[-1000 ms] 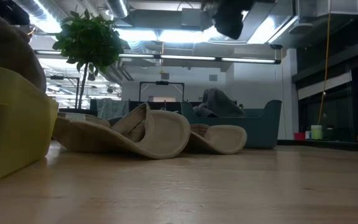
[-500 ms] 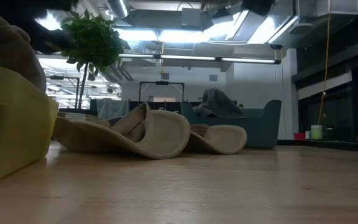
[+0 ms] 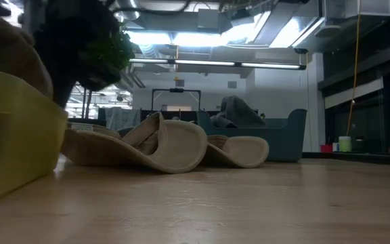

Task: Pick & Place hat
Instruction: Adjust the yellow bin, then put the bottom brown cap into the yellow bin

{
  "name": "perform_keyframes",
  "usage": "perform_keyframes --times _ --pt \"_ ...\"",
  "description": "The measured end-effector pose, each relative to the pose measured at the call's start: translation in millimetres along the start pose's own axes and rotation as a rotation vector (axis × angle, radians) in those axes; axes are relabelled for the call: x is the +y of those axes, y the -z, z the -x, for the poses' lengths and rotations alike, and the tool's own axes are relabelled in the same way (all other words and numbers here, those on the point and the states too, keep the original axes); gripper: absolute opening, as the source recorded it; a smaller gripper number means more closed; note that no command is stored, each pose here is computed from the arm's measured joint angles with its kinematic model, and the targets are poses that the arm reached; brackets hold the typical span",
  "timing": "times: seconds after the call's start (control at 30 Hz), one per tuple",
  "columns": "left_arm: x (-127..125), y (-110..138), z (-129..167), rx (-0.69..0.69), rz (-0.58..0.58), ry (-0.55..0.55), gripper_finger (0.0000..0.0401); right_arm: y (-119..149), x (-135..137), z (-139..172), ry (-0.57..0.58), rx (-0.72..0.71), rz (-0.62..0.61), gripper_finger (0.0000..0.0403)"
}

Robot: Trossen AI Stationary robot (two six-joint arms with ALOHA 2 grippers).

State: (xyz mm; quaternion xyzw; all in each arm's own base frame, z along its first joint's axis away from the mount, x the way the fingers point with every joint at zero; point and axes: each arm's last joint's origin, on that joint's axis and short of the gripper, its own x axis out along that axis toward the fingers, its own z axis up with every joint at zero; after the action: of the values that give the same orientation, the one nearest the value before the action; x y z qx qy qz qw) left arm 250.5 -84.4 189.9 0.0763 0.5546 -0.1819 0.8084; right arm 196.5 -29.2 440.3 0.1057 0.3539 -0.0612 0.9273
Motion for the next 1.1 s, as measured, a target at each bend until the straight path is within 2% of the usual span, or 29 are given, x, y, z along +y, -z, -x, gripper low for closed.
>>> perform_keyframes --times 0.23,0.47,0.7,0.87,1.1 --pt "19 -10 -20 -0.056 -0.010 -0.047 0.0001 1 -1 5 0.043 -0.019 -0.021 0.0062" --pt "45 -27 -16 -0.246 0.043 -0.164 0.0002 0 -2 4 0.067 -0.027 -0.021 0.0062" --pt "64 -42 -5 -0.433 0.089 -0.219 0.0002 -3 -1 4 0.063 -0.064 -0.021 0.0062" --pt "69 -45 16 -0.552 0.185 -0.234 0.0002 -8 -1 1 0.056 -0.100 -0.072 0.0062" --pt "63 -41 63 -0.688 0.248 -0.361 0.0002 -15 -2 -27 0.067 -0.027 -0.104 0.0062"
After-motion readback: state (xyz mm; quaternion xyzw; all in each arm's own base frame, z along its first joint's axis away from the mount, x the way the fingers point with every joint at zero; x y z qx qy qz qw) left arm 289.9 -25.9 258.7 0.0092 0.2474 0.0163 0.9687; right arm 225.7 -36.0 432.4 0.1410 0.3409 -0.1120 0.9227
